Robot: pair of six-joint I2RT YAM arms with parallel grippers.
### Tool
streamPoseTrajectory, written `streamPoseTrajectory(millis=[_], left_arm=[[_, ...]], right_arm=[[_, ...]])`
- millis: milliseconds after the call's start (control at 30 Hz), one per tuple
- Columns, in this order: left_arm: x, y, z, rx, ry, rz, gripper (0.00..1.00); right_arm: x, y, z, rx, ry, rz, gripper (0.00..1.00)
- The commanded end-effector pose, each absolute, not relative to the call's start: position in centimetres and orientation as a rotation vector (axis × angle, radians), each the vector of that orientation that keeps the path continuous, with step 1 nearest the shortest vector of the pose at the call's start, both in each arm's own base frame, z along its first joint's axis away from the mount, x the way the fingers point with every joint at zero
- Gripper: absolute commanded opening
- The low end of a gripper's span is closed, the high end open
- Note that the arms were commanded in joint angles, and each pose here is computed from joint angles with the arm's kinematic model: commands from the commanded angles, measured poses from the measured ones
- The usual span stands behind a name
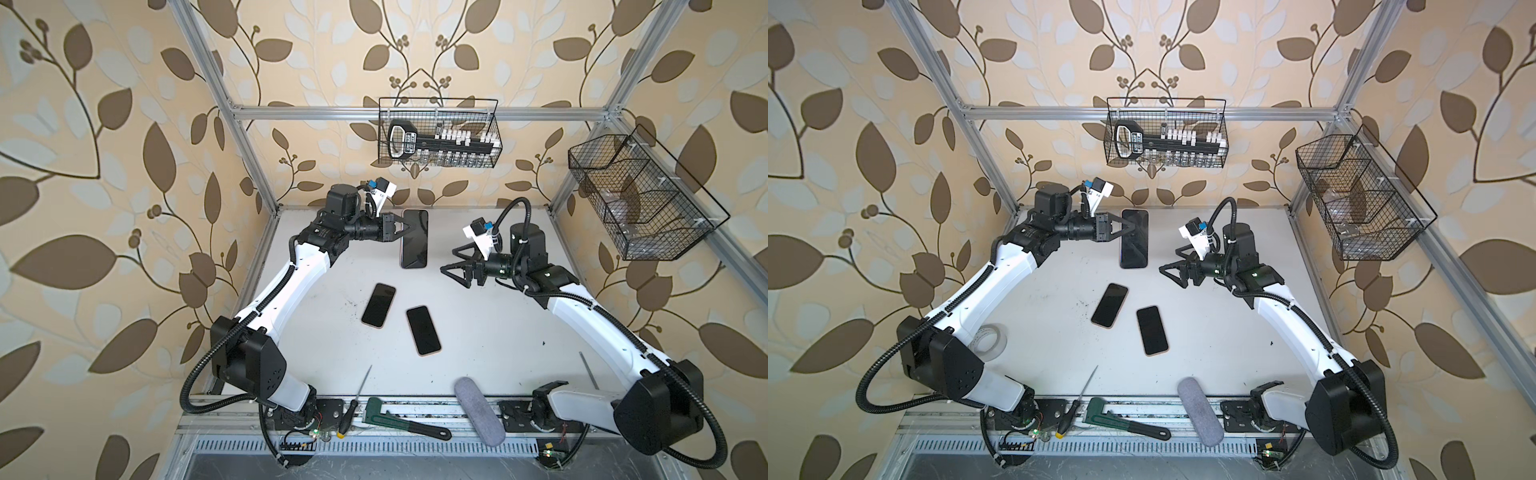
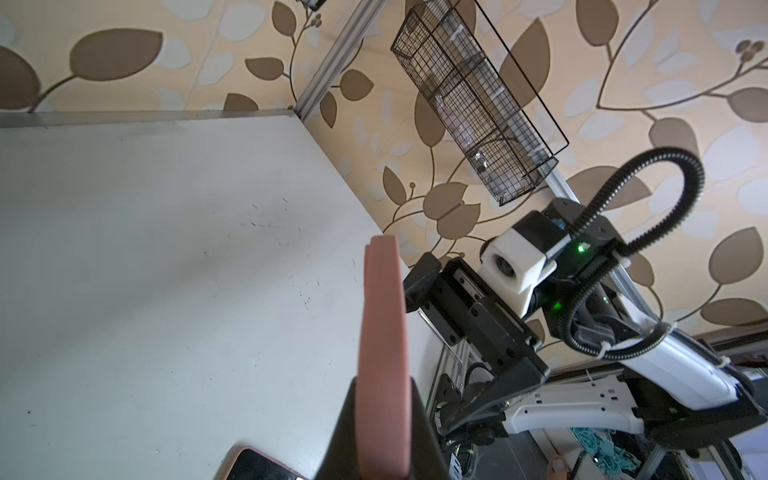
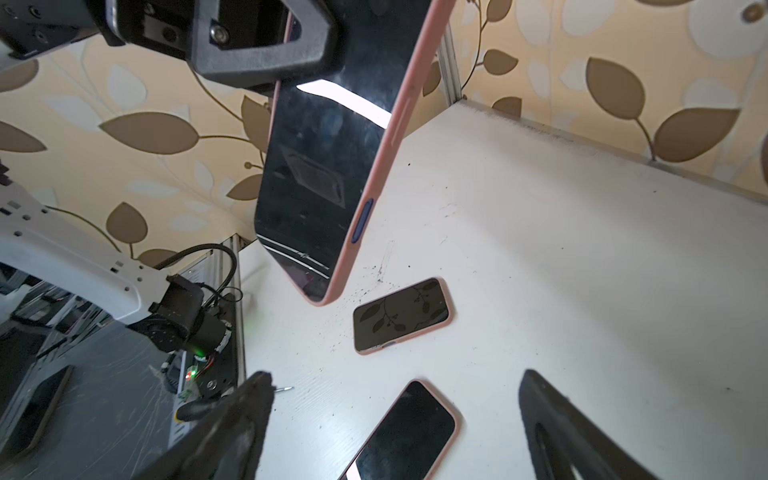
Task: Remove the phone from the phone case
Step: 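Hold the phone upright with the left gripper while the right gripper grasps its lower edge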
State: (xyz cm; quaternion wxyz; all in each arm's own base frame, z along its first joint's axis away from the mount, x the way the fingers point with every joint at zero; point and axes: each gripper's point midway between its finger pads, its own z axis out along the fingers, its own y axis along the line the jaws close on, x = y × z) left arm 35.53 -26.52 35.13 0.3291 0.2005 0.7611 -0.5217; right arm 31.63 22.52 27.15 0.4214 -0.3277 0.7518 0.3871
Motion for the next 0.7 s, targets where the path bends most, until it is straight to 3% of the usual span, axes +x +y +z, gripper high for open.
streamPoseTrajectory(millis=[0,200,667], left_arm=[[33.9,-27.1,38.2,0.709,1.832,-1.388,0.00],[33.9,-27.5,38.0,0.725,1.809,-1.435,0.00],[33.9,-27.7,37.6,0.716,1.799,-1.483,0.00]], right_arm=[[30.0,23.4,26.3,-0.973,1.899,1.027,0.87],[29.0,25.3,25.7,-1.111,1.892,1.139,0.67],[28.6,27.4,27.3,-1.191,1.794,1.225,0.54]])
